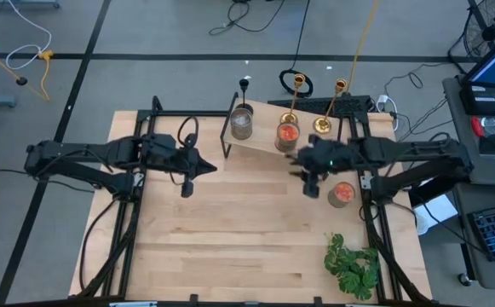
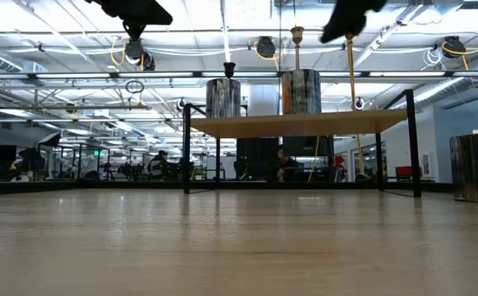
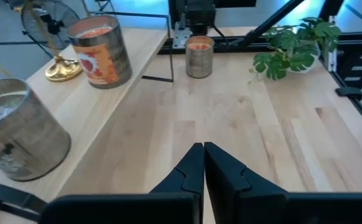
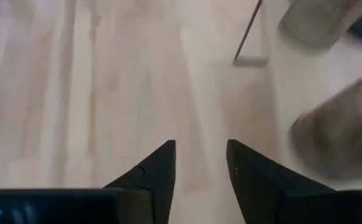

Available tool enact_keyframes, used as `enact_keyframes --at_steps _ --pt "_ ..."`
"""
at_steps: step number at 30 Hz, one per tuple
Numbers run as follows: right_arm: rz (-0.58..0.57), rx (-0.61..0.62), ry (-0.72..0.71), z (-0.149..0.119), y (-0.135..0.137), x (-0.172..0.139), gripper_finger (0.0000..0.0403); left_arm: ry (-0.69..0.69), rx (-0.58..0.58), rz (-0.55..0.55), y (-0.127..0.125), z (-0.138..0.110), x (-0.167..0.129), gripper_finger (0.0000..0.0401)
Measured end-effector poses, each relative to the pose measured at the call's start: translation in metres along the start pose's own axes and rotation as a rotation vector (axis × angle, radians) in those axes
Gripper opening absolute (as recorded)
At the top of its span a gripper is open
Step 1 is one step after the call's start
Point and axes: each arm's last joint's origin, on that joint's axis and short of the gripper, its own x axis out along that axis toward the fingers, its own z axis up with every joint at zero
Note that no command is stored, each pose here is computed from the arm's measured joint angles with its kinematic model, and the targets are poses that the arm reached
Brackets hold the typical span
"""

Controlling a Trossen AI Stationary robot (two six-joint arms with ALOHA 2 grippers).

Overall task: Pick & Place candle stick holders
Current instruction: Put the orange scented candle on the shelf

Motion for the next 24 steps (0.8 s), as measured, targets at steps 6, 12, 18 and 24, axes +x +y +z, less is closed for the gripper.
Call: enact_keyframes --at_steps 6,12,18,24 --pt "0.023 0.134 0.221 -0.026 0.024 -0.008 0.0156 -0.001 -0.011 -0.033 -0.008 0.0 0.0 0.0006" --pt "-0.088 0.327 0.446 -0.054 0.037 -0.022 0.0159 -0.002 0.001 -0.057 -0.014 0.0 0.0 0.0021" --pt "-0.16 0.434 0.595 -0.088 0.046 -0.01 0.0156 -0.002 0.006 -0.068 -0.016 0.0 -0.001 0.0004" --pt "-0.262 0.524 0.745 -0.125 0.042 0.006 0.0156 -0.002 0.01 -0.069 -0.016 0.0 -0.001 0.0019"
